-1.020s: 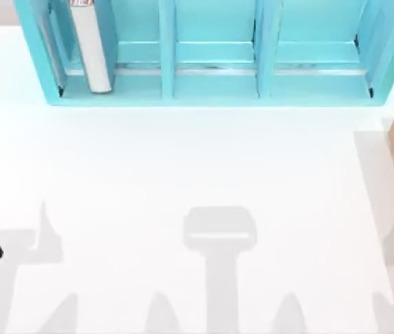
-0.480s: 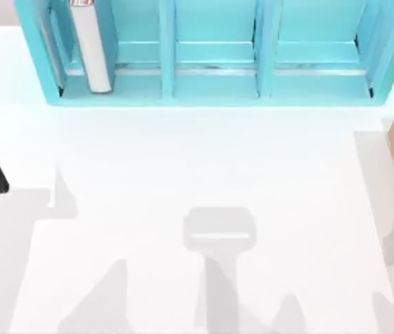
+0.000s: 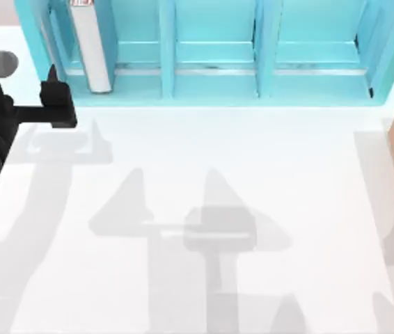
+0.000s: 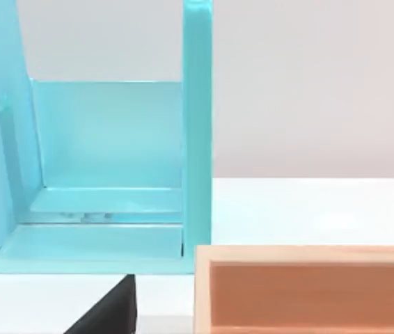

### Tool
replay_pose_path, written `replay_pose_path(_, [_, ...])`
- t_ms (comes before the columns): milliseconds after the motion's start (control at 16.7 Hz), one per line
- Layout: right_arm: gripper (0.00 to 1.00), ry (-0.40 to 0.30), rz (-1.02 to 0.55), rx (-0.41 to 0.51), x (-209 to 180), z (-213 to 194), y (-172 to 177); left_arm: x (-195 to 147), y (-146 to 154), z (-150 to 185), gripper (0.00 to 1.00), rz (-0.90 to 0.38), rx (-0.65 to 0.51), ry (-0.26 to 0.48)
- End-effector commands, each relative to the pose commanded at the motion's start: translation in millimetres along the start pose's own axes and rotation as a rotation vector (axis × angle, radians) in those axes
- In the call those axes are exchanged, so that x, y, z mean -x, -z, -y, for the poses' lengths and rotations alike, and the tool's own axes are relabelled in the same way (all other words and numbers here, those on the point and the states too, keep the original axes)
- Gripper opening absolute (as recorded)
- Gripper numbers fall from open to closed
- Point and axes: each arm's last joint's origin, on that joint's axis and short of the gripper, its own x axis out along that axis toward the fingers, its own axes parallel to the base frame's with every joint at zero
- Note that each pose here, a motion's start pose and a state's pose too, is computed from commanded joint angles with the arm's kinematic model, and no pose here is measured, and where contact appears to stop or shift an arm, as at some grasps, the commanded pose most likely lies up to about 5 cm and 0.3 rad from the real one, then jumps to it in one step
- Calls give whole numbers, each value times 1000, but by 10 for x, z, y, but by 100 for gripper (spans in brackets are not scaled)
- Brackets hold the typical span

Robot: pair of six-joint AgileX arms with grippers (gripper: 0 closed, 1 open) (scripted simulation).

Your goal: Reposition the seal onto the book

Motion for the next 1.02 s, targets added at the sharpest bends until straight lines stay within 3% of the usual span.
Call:
replay_pose_path(480, [100,0,0,0,0,0,0,-853,643,363,100,28,-7,-20])
replay_pose_path(720, [100,0,0,0,0,0,0,-959,848,480,100,31,-10,0])
replay_pose_path(1020, [100,0,0,0,0,0,0,-958,868,472,100,26,-10,-1])
